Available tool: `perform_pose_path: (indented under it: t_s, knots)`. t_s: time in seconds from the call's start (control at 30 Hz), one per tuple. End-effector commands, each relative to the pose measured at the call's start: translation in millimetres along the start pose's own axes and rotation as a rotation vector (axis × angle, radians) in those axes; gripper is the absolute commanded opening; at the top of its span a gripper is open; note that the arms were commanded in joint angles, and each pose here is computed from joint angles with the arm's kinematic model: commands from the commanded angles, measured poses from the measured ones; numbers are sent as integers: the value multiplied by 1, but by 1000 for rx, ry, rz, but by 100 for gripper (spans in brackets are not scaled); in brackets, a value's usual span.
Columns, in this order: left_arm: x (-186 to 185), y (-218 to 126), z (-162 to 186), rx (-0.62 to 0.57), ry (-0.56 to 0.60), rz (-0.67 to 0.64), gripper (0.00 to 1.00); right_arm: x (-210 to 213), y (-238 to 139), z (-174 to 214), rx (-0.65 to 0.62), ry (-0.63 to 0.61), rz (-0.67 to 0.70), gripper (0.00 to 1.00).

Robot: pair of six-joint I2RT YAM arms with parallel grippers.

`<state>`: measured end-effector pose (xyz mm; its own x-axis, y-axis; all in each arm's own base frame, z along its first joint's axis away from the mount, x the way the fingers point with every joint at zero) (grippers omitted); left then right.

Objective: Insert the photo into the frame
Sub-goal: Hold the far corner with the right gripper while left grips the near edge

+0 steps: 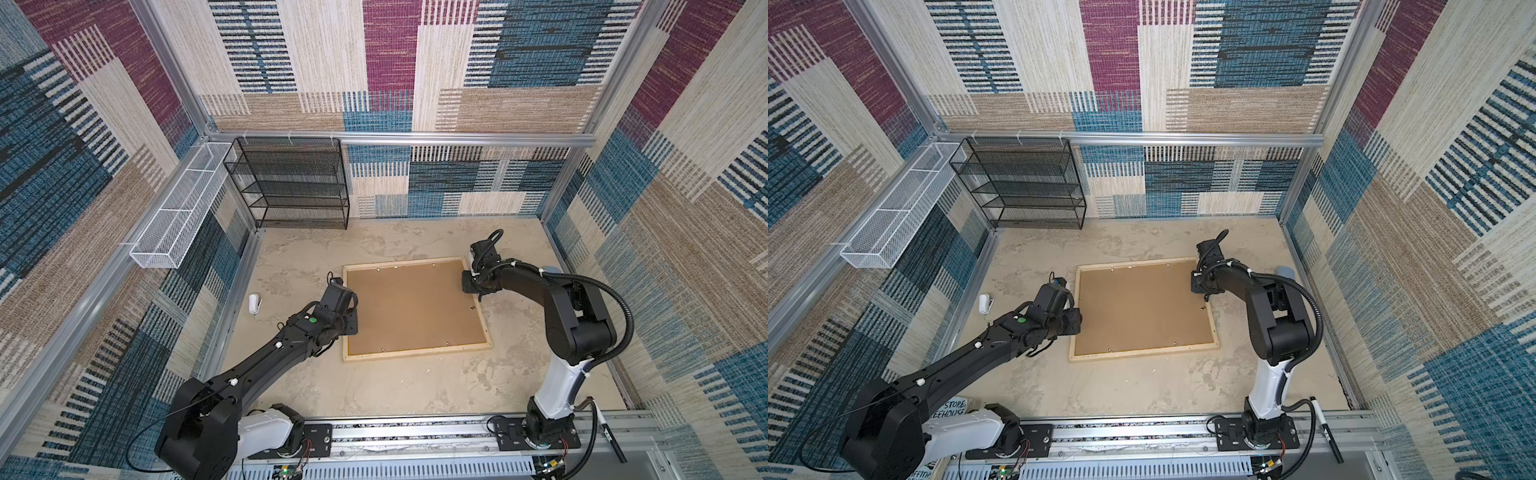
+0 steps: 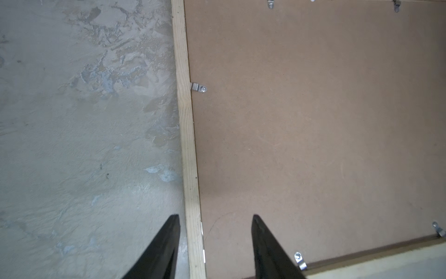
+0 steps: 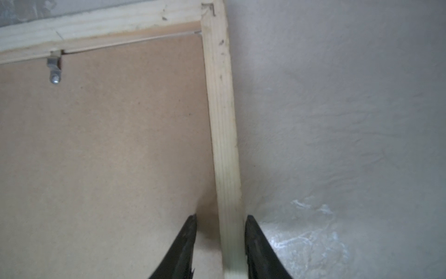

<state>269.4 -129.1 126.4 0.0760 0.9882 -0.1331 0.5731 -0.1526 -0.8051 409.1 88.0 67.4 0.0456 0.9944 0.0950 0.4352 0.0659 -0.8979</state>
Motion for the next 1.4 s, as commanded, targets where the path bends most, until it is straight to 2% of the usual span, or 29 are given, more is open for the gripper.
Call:
perform_pose_path:
  t_s: [0.0,0.53,0.77,0.87,1.03,1.23,1.37]
  knots:
    - [-9,-4,-5,-32,48,32,52,-1,-3,-3,-7,0,14,33]
    - [-79,-18,1,-96,308,124,57,-10,1,10,36,-8,61,13]
    - [-116,-19,17,-145,427,215,60,2,-28,-16,14,-25,21,11]
    - [-135,-24,26,-189,514,256,64,6,-44,-30,-10,-20,13,11]
    - [-168,-35,46,-293,679,310,62,15,-75,-58,-66,-17,-26,10]
    - [-187,-38,63,-402,826,243,59,22,-103,-79,-104,-23,-39,10]
    - [-186,-35,65,-492,862,179,59,23,-115,-86,-120,-25,-38,10]
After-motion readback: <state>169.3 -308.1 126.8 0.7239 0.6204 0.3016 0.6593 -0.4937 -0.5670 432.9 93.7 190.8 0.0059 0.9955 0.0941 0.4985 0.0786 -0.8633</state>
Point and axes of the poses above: each gripper's point midway between its finger pads, its own y axis out along the fingers, its own x axis along the line the jaws close on, z = x × y, the point moved 3 cm from there along -y, back along the fingers, and after that the axes turned 2 degrees about y, right-handed, at the moved point
